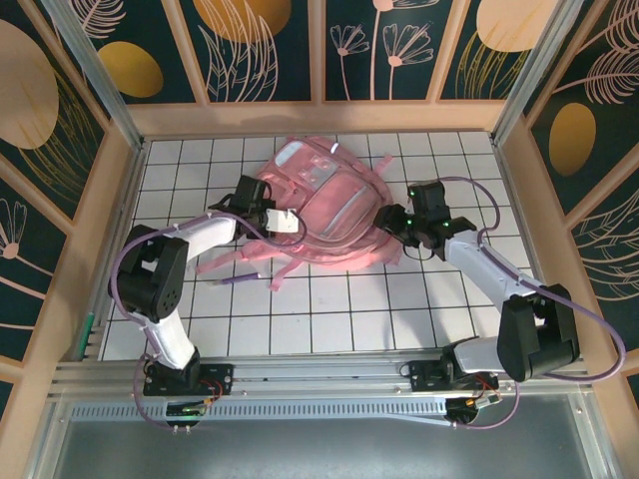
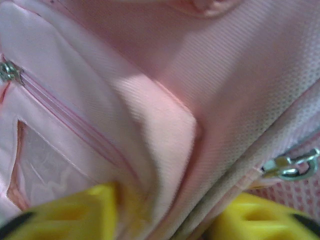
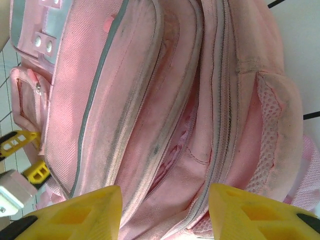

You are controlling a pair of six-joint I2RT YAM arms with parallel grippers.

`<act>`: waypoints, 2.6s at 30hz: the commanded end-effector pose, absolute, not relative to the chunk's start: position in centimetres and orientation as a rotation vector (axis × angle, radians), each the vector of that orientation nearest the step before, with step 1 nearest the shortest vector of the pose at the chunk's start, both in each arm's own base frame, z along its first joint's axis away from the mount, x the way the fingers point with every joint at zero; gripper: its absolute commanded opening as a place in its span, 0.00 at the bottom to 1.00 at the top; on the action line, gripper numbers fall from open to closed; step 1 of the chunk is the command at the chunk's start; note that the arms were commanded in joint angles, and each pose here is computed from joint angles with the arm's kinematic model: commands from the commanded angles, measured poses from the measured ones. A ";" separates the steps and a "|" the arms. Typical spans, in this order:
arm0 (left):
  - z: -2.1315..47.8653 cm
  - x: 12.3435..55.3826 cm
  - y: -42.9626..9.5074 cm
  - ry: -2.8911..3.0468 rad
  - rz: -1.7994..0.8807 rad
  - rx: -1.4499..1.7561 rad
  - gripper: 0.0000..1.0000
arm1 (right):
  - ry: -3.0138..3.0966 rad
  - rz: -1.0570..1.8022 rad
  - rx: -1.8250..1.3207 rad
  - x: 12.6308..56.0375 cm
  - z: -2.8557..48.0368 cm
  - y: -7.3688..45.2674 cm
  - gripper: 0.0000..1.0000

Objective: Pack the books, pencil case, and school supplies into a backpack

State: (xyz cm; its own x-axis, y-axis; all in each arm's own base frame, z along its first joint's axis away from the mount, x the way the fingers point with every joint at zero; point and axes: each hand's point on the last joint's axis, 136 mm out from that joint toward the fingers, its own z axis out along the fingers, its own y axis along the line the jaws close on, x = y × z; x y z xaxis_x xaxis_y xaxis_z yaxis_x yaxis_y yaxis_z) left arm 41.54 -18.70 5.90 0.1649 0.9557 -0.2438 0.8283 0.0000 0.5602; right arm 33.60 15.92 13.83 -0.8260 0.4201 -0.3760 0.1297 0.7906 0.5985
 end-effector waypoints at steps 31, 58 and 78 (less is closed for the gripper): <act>17.6 33.5 -29.9 2.079 -0.875 1.090 0.00 | 2.100 0.455 -0.231 32.8 20.0 30.3 0.42; 18.1 32.2 -31.3 2.010 -1.050 1.117 0.00 | 2.317 0.349 -0.149 35.6 17.0 25.2 0.02; 17.6 33.3 -31.5 2.066 -1.054 1.045 0.00 | 2.335 0.485 -0.378 34.5 20.5 24.7 0.36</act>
